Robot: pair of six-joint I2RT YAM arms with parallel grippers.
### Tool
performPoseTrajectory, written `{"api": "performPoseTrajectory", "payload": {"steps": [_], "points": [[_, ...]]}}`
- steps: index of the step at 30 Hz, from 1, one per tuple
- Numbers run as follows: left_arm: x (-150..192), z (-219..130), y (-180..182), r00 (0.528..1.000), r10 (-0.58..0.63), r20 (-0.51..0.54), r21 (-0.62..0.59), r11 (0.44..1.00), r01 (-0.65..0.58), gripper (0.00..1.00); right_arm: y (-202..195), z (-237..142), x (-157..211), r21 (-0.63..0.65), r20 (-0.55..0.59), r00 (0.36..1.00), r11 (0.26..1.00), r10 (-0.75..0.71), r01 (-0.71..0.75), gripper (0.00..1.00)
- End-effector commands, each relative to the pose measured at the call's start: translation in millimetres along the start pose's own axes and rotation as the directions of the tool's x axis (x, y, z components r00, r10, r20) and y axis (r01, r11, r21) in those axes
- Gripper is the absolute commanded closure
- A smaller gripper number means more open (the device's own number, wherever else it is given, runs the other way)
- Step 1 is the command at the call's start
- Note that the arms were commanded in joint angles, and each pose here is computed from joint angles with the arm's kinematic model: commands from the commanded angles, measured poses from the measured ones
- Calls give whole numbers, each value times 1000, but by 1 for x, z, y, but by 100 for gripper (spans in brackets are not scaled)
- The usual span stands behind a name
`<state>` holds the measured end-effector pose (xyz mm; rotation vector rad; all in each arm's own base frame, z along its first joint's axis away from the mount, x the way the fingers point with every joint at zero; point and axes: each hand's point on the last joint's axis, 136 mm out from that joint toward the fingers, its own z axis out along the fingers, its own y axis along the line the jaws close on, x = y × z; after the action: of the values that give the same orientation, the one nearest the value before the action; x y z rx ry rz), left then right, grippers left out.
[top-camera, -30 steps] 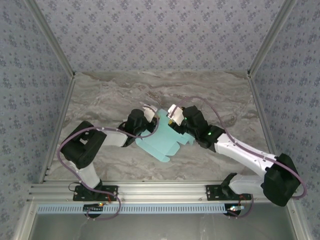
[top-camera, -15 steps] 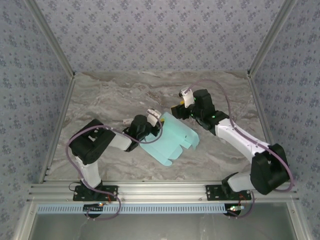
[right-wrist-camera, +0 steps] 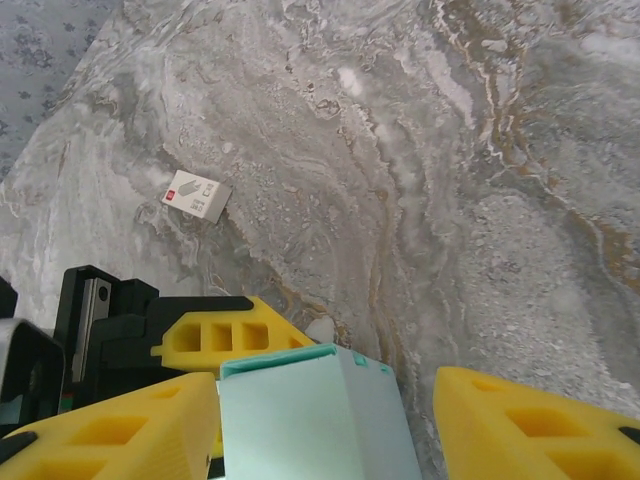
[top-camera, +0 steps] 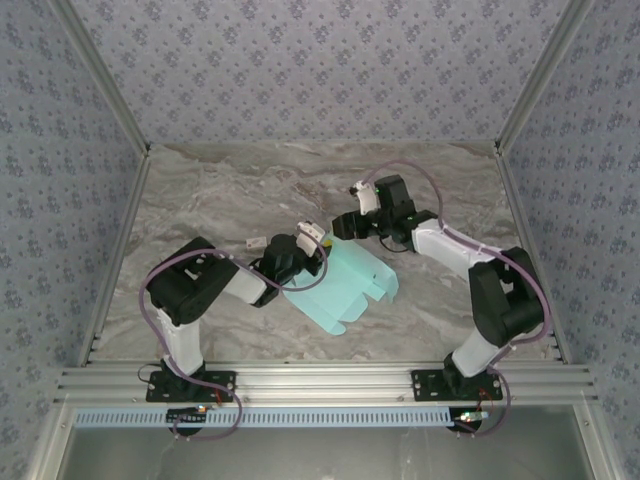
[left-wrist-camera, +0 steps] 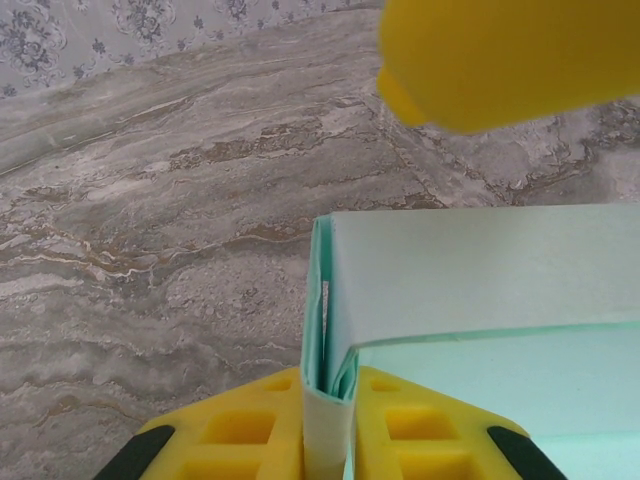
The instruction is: Fold the paper box
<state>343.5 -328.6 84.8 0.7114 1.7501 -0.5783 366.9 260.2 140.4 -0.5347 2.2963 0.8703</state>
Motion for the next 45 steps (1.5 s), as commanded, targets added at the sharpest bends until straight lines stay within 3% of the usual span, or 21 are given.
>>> {"api": "performPoseTrajectory", "payload": {"steps": [1, 36, 45], "points": [[0, 1, -4, 1000, 18, 14, 19, 1000, -18, 83, 5, 4, -1, -47, -31, 999, 998, 43, -44, 40], [11, -2, -8, 999, 35, -17, 64, 997, -34, 78, -37, 35, 70, 125, -270, 958, 990, 92, -60, 50], [9, 2, -5, 999, 36, -19, 76, 997, -35, 84, -27, 28, 43, 103, -231, 971, 994, 64, -42, 49]]}}
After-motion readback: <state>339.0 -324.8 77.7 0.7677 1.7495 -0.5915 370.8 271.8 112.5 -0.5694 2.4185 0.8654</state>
